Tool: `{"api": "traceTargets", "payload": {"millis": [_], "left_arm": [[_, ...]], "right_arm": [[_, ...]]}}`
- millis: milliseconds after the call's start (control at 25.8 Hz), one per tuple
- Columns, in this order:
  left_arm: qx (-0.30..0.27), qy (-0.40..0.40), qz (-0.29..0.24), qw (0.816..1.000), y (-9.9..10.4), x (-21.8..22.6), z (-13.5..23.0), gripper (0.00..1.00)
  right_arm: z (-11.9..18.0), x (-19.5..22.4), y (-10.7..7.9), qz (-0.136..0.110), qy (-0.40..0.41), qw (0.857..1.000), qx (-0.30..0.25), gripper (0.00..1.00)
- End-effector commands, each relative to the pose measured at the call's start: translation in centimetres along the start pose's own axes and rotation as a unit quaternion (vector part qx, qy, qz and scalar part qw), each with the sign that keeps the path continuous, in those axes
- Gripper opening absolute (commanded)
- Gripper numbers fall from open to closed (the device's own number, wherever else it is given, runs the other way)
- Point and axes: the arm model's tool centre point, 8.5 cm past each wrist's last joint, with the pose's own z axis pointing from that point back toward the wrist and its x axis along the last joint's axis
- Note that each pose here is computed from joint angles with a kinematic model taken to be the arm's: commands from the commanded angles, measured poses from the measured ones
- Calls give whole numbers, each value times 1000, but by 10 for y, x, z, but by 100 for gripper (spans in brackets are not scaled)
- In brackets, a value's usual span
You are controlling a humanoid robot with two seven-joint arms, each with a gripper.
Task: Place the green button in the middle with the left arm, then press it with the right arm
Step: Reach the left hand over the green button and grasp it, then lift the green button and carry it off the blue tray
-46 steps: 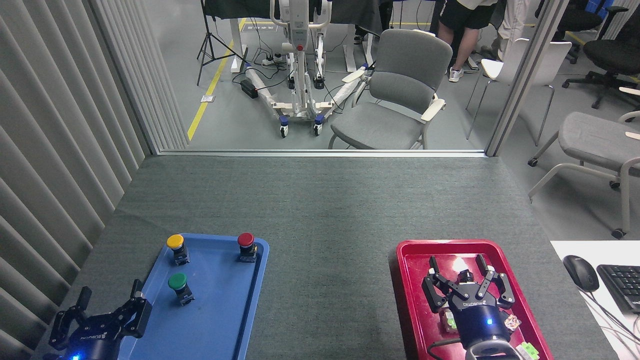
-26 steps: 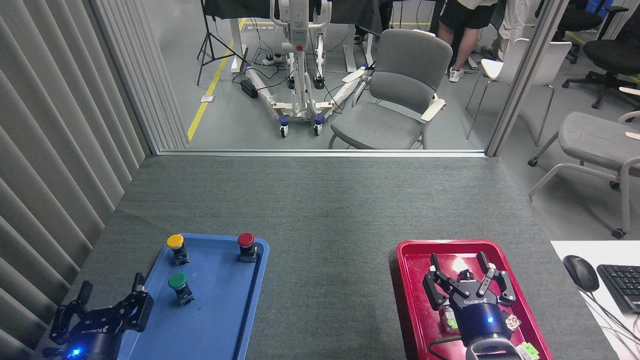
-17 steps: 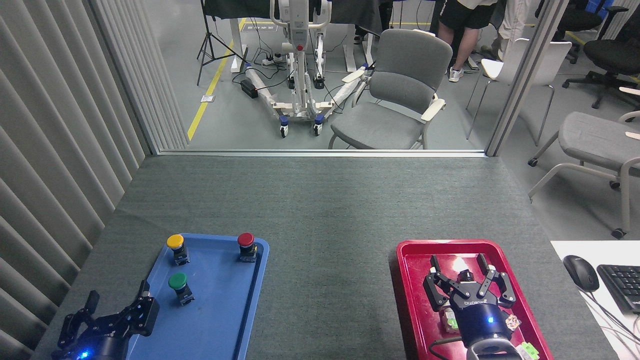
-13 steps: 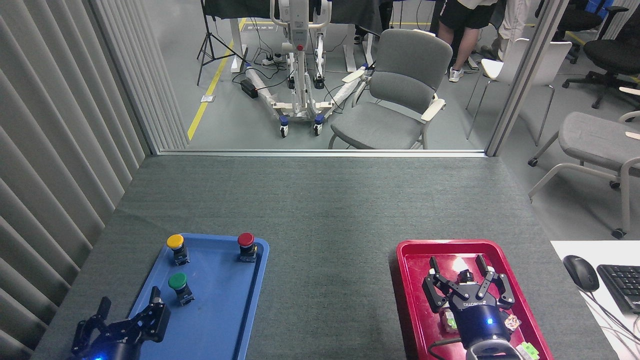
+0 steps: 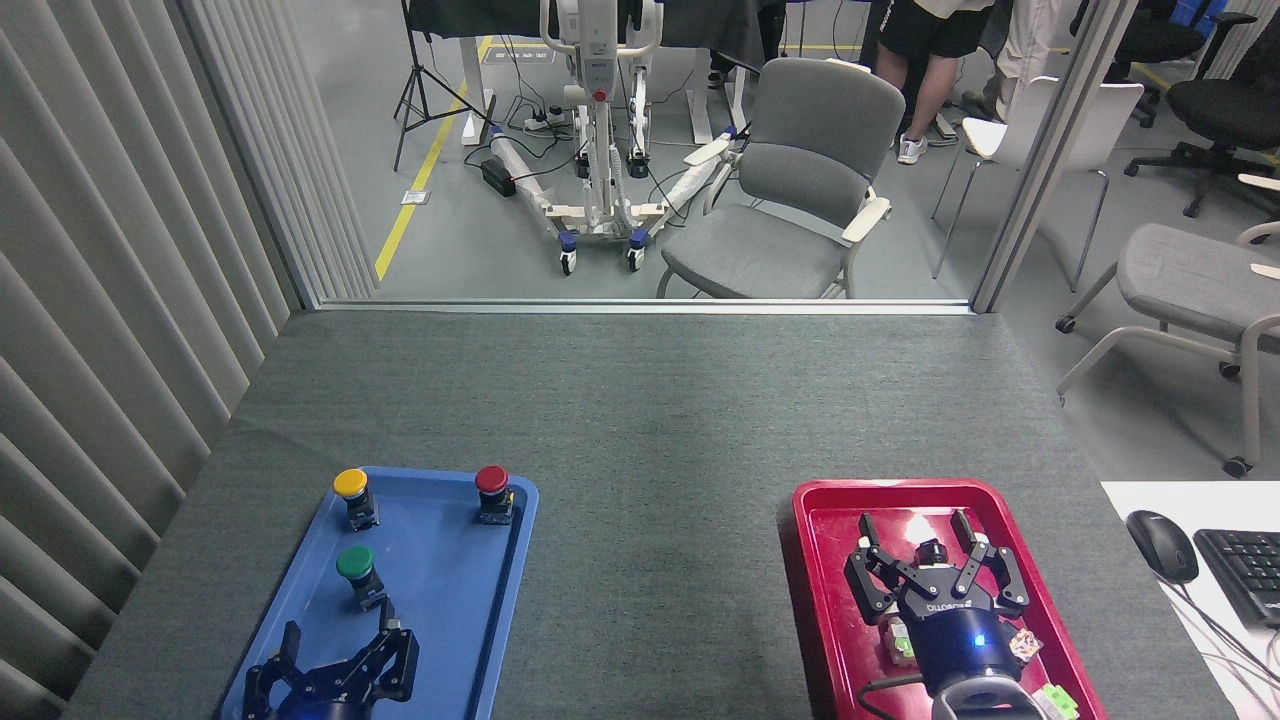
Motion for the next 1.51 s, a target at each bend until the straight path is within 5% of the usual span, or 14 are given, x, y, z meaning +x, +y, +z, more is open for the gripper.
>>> {"api": "traceTargets", "payload": {"millis": [0,544,583,699,816,1049,1165,1320,1476], "left_arm": [[-4,3,6,1000,-8,9,-14,98],[-4,-1,6,1000,-11,22,-55,89],[-1,-1,4,1000,-11,20,-57,83],[7,0,0,1000,-10,18,-58,34],[4,-2,-2,1000,-14,18,-56,2],[32,-61,-9,998,-3,33,-46,0],[93,-153,1,984,36,65,-35,0],[163,-306,26,938,86,120,-7,0],[73,-410,28,909,28,216,24,0]], "right_arm": [[-3,1,-3,-3,1,1000,-2,100],[-7,-11,-5,-7,7,1000,-2,100],[-7,-11,-4,-7,7,1000,-2,100],[-5,-9,-2,-7,5,1000,1,100],[-4,-9,-1,-6,5,1000,2,100],[-3,-6,1,1,-4,1000,8,100],[-3,-5,1,4,-8,1000,8,100],[-4,-7,0,8,-9,1000,6,100],[-3,-11,-1,15,-9,1000,7,100]]}}
